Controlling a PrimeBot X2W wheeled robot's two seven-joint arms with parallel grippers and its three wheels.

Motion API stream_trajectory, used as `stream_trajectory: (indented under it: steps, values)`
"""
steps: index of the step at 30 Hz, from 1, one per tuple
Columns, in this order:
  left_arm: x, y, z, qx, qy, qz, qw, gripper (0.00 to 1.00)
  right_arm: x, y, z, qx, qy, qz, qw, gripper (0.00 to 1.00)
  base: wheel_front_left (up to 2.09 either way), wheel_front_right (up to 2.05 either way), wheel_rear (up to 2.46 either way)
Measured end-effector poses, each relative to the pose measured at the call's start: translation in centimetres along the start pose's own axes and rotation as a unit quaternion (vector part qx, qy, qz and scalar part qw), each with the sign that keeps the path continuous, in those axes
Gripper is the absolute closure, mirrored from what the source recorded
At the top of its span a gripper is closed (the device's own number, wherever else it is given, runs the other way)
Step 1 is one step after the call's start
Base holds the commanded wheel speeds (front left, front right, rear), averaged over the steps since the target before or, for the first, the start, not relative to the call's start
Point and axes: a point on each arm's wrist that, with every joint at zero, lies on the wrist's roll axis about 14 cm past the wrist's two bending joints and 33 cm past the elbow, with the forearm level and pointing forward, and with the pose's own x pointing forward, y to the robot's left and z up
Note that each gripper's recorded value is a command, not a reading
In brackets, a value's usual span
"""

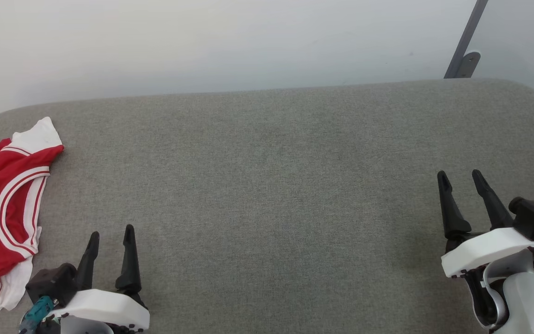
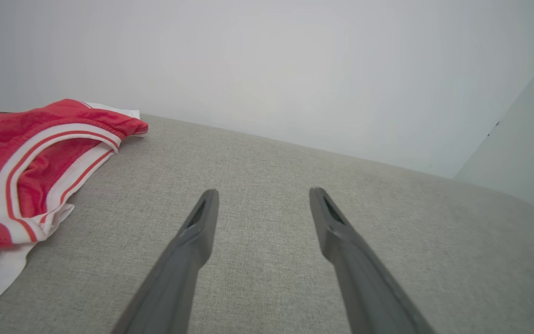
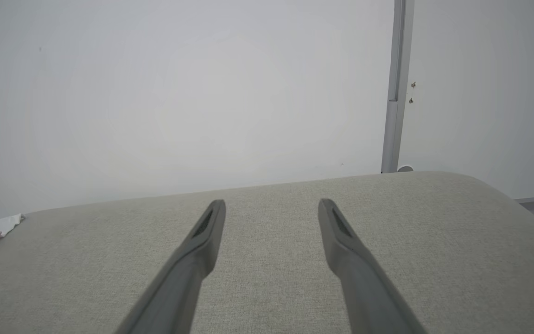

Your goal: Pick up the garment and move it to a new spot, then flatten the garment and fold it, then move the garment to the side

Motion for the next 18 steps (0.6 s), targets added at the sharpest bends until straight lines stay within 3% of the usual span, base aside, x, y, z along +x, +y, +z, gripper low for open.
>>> stream_trajectory:
  steps: [13, 18]
  values:
    - [-0.1, 0.1, 0.4, 0.03, -0.013, -0.004, 0.999, 0.0, 0.3, -0.1, 0.7, -0.028, -0.016, 0.003, 0.999, 0.0, 0.0, 0.0, 0.0]
    - [-0.8, 1.5, 1.0, 0.038, -0.023, 0.018, 0.999, 0.0, 1.4, 1.8, 0.3, -0.037, -0.016, 0.029, 0.999, 0.0, 0.0, 0.0, 0.0]
